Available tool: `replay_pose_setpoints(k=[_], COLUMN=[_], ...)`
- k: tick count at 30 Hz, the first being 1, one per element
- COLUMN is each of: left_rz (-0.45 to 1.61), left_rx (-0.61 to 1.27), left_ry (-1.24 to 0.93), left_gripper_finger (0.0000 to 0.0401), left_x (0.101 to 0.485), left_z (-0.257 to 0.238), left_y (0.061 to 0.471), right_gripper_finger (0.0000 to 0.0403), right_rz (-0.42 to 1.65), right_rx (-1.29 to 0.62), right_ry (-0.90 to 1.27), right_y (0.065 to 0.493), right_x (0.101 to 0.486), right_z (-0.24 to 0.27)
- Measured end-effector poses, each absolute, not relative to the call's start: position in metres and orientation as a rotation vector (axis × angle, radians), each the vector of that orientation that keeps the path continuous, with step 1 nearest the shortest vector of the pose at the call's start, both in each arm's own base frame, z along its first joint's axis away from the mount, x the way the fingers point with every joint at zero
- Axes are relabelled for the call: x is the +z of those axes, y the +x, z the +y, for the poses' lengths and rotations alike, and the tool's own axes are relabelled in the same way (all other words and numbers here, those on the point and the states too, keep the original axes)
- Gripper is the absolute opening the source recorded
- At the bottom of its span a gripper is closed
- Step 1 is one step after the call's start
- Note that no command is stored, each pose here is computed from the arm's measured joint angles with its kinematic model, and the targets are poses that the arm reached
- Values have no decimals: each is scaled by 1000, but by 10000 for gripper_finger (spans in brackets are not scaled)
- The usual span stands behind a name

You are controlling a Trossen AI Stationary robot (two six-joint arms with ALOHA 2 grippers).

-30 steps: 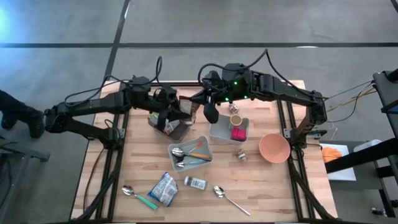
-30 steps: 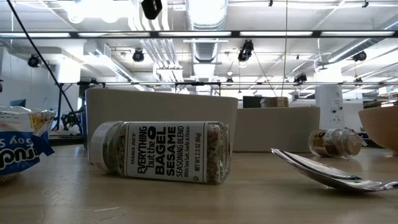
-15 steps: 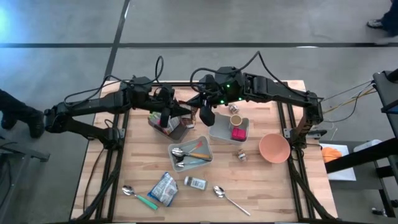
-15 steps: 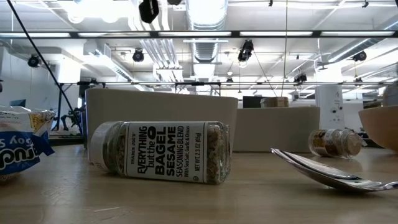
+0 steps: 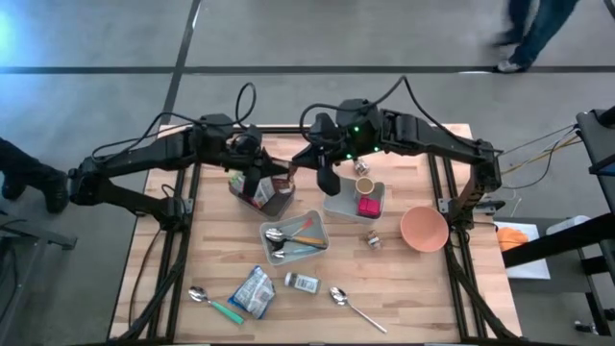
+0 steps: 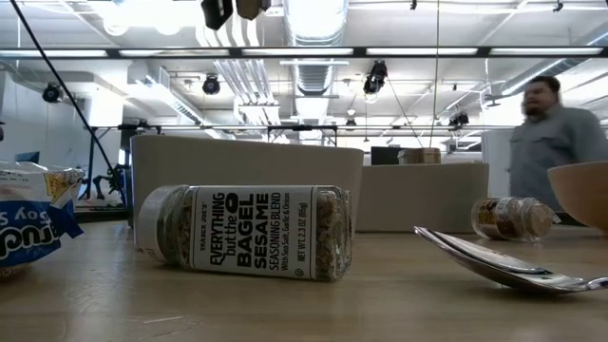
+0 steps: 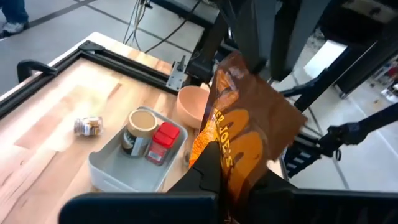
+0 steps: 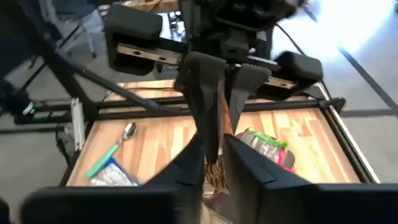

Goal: Pick & Place Food Item
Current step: Put the orange seasoning pack into the top gray bin

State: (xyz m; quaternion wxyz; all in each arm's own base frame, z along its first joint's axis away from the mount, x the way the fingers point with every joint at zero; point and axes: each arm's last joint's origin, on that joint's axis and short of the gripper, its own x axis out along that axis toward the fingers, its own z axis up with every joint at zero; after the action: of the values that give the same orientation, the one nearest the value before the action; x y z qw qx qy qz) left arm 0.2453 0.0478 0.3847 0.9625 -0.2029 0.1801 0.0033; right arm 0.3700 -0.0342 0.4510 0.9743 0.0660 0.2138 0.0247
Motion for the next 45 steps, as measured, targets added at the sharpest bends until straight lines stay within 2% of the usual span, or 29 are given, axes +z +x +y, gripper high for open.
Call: replay_pose_setpoints(k=[8, 12, 15, 22, 26, 38, 45], left_rz=[408, 410, 412, 404, 404, 426, 430], left_rx=[9, 9, 10, 5, 1, 1, 1], left_ry=[-413, -413, -414, -402, -385, -372, -372], left_gripper_finger=[0, 0, 0, 0, 0, 0, 0], left_x=[380, 380, 380, 380, 380, 374, 372], left_z=[48, 48, 48, 48, 48, 50, 50], left_y=[245, 245, 245, 245, 245, 255, 258], right_gripper_finger=[219, 279, 298, 301, 277, 92, 14], right_rz=[433, 456, 468, 500, 514, 516, 538], right_rx=[86, 3, -15, 40, 52, 84, 82], right_ry=[5, -27, -33, -13, 21, 45, 51], right_y=[372, 378, 381, 392, 397, 397, 396], right_x=[449, 442, 439, 426, 420, 419, 416], right_z=[-34, -37, -40, -42, -46, -52, -52])
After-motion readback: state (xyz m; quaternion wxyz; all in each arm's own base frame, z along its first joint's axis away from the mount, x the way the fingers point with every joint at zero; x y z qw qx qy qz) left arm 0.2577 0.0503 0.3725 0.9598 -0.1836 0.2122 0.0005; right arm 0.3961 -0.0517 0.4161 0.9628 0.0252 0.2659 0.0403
